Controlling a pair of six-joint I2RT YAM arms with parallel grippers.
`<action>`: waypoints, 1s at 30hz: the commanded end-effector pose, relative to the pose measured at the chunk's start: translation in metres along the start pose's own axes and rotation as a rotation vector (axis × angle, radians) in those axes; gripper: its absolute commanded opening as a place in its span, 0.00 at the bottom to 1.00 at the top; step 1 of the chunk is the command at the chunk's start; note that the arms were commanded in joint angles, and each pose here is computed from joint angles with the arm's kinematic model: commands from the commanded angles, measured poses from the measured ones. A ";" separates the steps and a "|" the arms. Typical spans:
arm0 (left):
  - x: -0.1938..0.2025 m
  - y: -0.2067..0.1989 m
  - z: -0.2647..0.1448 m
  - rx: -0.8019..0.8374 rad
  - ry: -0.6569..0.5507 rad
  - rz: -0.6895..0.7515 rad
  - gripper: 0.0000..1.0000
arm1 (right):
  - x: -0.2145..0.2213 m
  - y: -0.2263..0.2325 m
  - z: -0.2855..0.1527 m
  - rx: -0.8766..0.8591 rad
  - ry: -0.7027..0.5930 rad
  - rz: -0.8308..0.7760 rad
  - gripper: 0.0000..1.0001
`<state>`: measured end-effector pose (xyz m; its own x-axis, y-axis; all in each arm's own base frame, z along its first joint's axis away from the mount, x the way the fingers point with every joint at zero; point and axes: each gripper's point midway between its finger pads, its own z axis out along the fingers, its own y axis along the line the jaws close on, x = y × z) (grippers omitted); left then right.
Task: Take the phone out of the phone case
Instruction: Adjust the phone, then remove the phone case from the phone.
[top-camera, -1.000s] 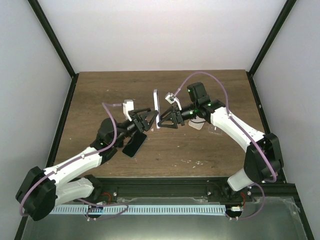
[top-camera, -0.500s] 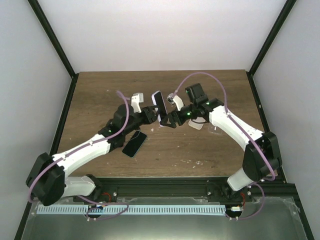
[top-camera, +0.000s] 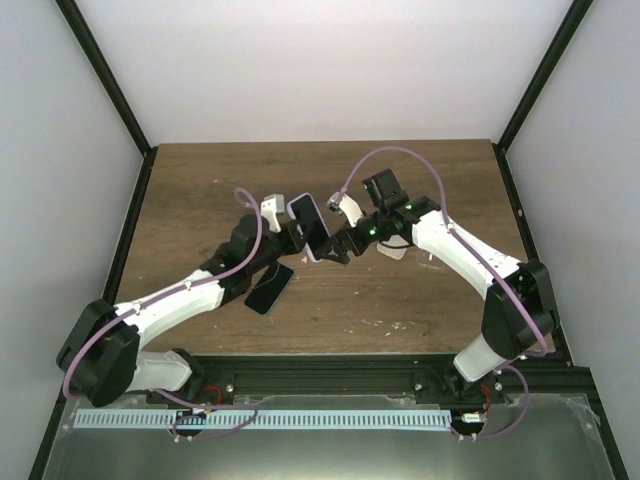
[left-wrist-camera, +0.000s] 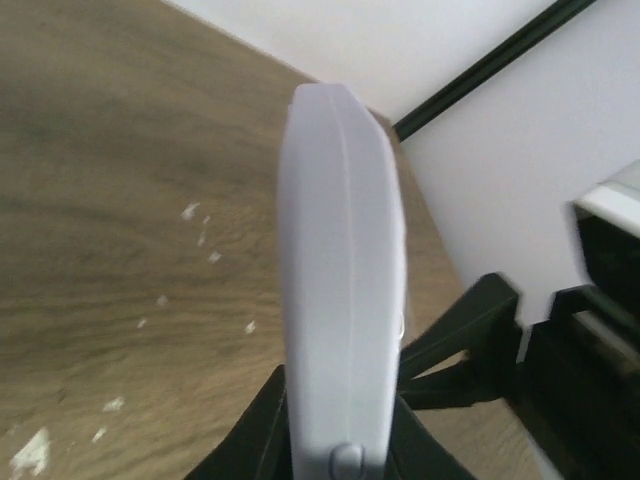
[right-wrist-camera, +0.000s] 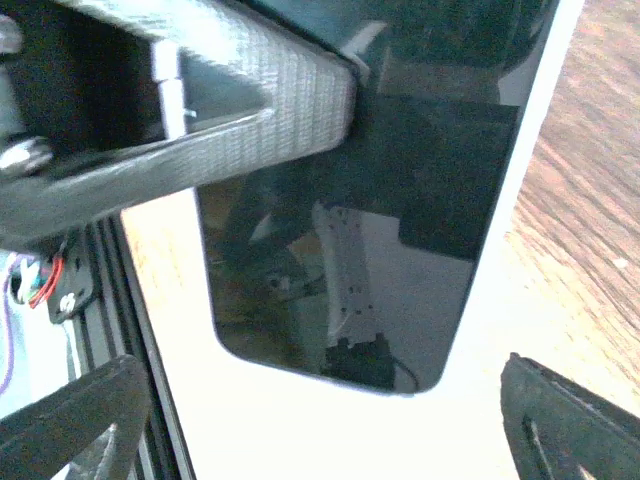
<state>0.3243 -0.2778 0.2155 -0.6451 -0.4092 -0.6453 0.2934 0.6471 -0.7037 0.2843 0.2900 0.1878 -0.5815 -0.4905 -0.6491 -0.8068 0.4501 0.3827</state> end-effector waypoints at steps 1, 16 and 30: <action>-0.011 0.003 -0.024 0.135 -0.055 0.027 0.10 | -0.010 0.021 -0.018 -0.147 -0.053 -0.058 1.00; 0.013 -0.071 -0.112 0.708 0.006 0.317 0.06 | 0.022 0.071 -0.068 -0.253 -0.196 -0.352 0.88; 0.013 -0.087 -0.124 0.831 -0.004 0.314 0.06 | 0.029 0.128 -0.053 -0.515 -0.185 -0.342 0.52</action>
<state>0.2123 -0.2616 0.2817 -0.5314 -0.2543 -0.8081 0.8149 0.1073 -0.5696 0.1635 0.2860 0.2334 -0.2935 -0.4366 -0.8504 -0.9305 -0.0734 0.3589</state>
